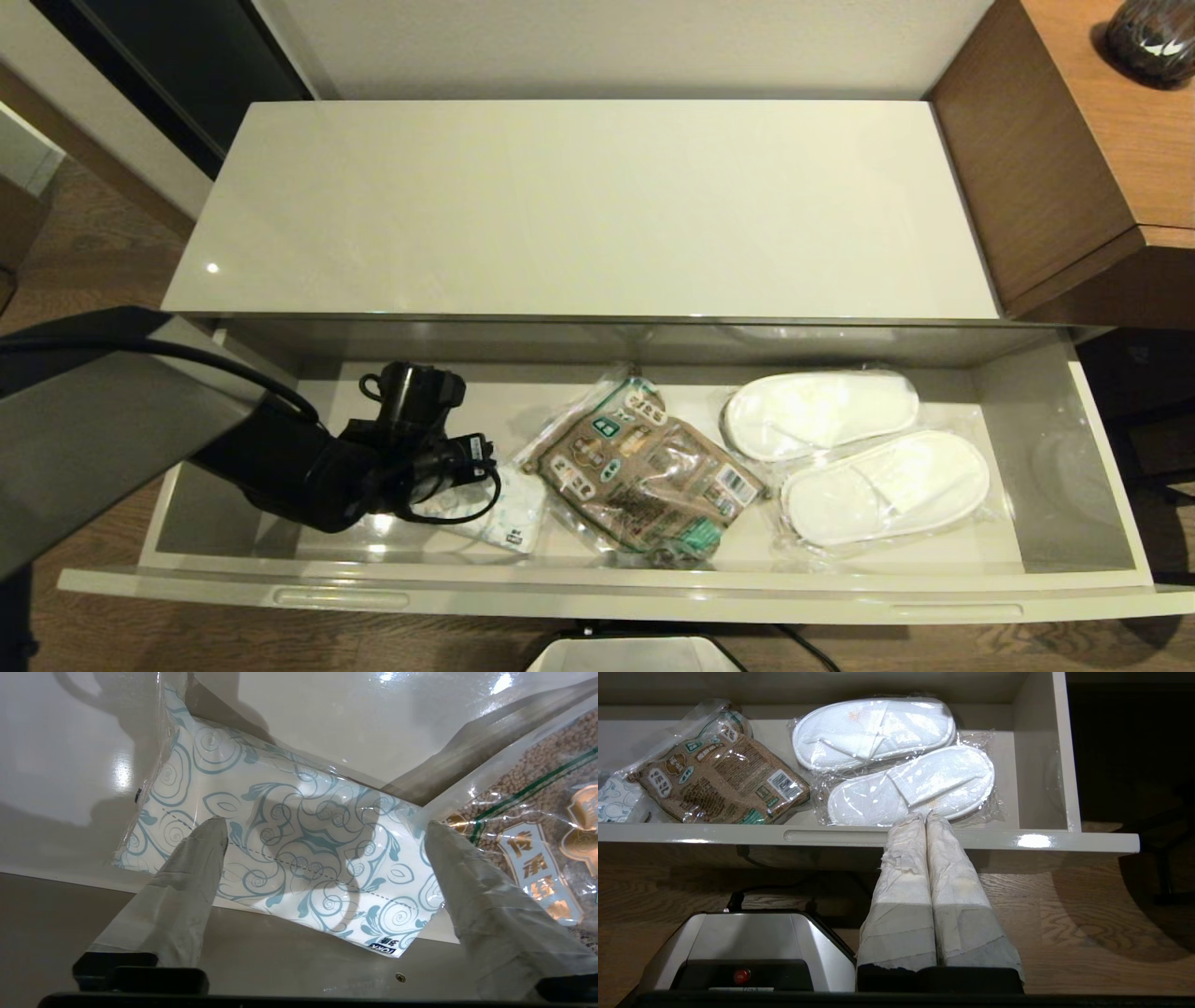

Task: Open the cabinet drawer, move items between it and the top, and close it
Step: Take out the tissue from the drawer

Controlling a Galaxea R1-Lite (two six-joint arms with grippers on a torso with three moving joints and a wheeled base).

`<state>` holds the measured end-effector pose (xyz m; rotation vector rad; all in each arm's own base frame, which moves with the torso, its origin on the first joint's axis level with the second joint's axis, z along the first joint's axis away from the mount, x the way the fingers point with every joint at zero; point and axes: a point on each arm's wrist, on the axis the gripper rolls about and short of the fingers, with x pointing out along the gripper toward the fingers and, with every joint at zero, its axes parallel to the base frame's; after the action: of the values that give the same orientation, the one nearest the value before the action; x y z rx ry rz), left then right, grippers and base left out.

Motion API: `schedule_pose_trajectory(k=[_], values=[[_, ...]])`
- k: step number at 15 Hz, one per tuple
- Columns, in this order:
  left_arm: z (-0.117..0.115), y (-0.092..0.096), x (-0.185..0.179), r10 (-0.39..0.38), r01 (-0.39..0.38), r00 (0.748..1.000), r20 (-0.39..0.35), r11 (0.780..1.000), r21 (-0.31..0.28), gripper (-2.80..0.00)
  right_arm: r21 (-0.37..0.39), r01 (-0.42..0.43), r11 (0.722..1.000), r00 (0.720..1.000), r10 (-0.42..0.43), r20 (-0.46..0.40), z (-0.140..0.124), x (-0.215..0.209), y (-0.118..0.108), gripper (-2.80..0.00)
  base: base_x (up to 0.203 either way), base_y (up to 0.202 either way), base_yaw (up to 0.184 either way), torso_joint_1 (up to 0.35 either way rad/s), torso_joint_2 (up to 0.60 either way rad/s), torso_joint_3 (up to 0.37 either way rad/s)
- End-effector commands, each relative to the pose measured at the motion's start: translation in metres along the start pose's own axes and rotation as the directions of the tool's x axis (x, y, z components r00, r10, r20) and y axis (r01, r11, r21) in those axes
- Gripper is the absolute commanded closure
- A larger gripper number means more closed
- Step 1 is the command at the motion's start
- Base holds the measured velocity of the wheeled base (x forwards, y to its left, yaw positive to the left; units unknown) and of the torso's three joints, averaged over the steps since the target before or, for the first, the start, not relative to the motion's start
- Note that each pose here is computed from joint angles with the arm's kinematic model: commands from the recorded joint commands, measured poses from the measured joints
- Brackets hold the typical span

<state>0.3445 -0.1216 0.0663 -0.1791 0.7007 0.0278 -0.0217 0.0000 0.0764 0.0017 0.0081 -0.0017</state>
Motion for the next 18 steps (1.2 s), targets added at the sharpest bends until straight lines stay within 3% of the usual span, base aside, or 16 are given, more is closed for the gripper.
schedule_pose_trajectory(k=[1, 3, 5, 7, 9, 11, 13, 18], values=[[0.001, 0.003, 0.002, 0.003, -0.003, 1.000, 0.003, 1.000, -0.012, -2.80, 0.000, 0.000, 1.000, 1.000, 0.000, -0.003, 0.000, 0.000, 0.000, 0.00, 0.000, 0.000, 0.000, 0.000, 0.00, 0.000], [0.006, 0.007, 0.002, -0.019, 0.019, 1.000, 0.001, 0.998, -0.055, -2.80, 0.000, 0.000, 1.000, 1.000, 0.000, -0.003, 0.000, 0.000, 0.000, 0.00, 0.000, 0.000, 0.000, 0.000, 0.00, 0.000], [0.007, 0.010, 0.001, -0.078, 0.073, 0.997, -0.028, 0.987, -0.141, -2.80, 0.000, 0.000, 1.000, 1.000, 0.000, -0.003, 0.000, 0.000, 0.000, 0.00, 0.000, 0.000, 0.000, 0.000, 0.00, 0.000], [0.007, 0.013, 0.003, -0.075, 0.069, 0.997, -0.032, 0.985, -0.156, -2.80, 0.000, 0.000, 1.000, 1.000, 0.000, -0.003, 0.000, 0.000, 0.000, 0.00, 0.000, 0.000, 0.000, 0.000, 0.00, 0.000], [0.015, 0.023, 0.006, -0.083, 0.074, 0.996, -0.033, 0.972, -0.222, -2.80, 0.000, 0.000, 1.000, 1.000, 0.000, -0.003, 0.000, 0.000, 0.000, 0.00, 0.000, 0.000, 0.000, 0.000, 0.00, 0.000], [0.015, 0.024, 0.006, -0.090, 0.079, 0.995, -0.036, 0.969, -0.236, -2.80, 0.000, 0.000, 1.000, 1.000, 0.000, -0.003, 0.000, 0.000, 0.000, 0.00, 0.000, 0.000, 0.000, 0.000, 0.00, 0.000], [0.018, 0.033, 0.010, -0.115, 0.097, 0.992, -0.050, 0.953, -0.288, -2.80, 0.000, 0.000, 1.000, 1.000, 0.000, -0.003, 0.000, 0.000, 0.000, 0.00, 0.000, 0.000, 0.000, 0.000, 0.00, 0.000], [0.014, 0.042, 0.019, -0.102, 0.076, 0.992, -0.071, 0.950, -0.303, -2.80, 0.000, 0.000, 1.000, 1.000, 0.000, -0.003, 0.000, 0.000, 0.000, 0.00, 0.000, 0.000, 0.000, 0.000, 0.00, 0.000]])
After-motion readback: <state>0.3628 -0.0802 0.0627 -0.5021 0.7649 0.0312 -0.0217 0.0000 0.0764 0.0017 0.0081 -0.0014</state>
